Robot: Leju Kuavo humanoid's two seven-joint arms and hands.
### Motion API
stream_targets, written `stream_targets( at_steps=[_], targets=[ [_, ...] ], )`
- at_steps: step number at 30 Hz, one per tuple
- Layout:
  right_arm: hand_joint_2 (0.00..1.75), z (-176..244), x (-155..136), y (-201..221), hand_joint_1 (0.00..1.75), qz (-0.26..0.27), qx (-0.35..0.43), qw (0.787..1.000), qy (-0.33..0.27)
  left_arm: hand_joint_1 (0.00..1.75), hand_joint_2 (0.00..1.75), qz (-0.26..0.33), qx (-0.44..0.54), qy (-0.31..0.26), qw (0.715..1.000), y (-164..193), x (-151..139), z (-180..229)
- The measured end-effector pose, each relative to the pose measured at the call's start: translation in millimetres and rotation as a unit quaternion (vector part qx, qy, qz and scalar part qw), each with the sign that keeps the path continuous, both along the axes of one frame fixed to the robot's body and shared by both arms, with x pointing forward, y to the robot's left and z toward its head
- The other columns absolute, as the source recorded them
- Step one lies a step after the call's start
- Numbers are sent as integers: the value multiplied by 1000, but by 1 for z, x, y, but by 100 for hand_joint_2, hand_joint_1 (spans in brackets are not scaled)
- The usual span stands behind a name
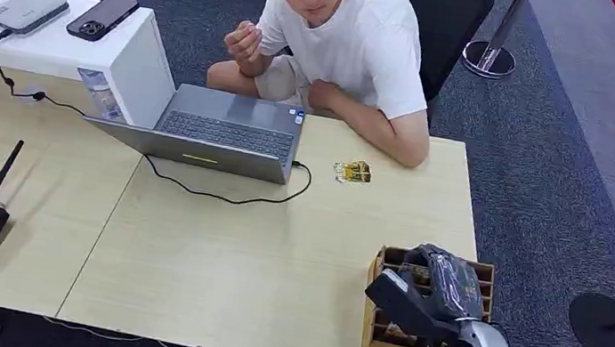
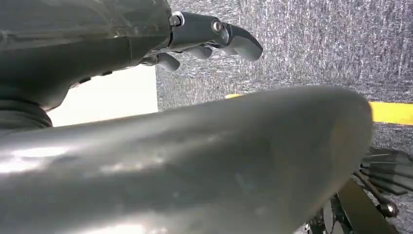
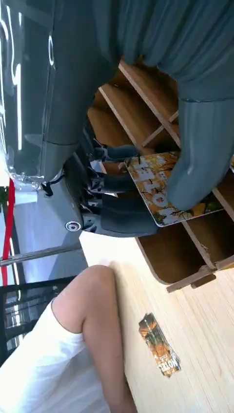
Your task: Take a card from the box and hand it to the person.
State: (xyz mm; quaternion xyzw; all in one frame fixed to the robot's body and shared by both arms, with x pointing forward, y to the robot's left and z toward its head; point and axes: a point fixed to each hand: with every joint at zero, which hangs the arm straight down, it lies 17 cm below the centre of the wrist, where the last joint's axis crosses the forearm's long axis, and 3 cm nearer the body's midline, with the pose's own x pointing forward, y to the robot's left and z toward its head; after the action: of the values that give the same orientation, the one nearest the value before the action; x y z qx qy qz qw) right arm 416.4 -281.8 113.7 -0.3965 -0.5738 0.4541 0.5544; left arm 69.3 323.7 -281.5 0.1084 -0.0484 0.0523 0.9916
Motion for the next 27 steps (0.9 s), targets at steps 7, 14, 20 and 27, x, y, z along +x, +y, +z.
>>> stream_targets(
  at_steps=[7,14,20,27],
  targets=[
    [175,0,0,0,141,-2,-1,1000,0,0,0,1,-2,-4,1000,-1,1,0],
    [175,-1,-1,0,154,-3,-1,1000,2,0,0,3,-6,-15,1000,-1,5,1],
    [175,-1,0,0,157,-4,-1,1000,2,0,175,2,-4,-16,1000,0,6,1],
    [175,-1,0,-1,157,-4,-3,1000,2,0,175,-7,3,-19,1000,3,7,1]
  ],
)
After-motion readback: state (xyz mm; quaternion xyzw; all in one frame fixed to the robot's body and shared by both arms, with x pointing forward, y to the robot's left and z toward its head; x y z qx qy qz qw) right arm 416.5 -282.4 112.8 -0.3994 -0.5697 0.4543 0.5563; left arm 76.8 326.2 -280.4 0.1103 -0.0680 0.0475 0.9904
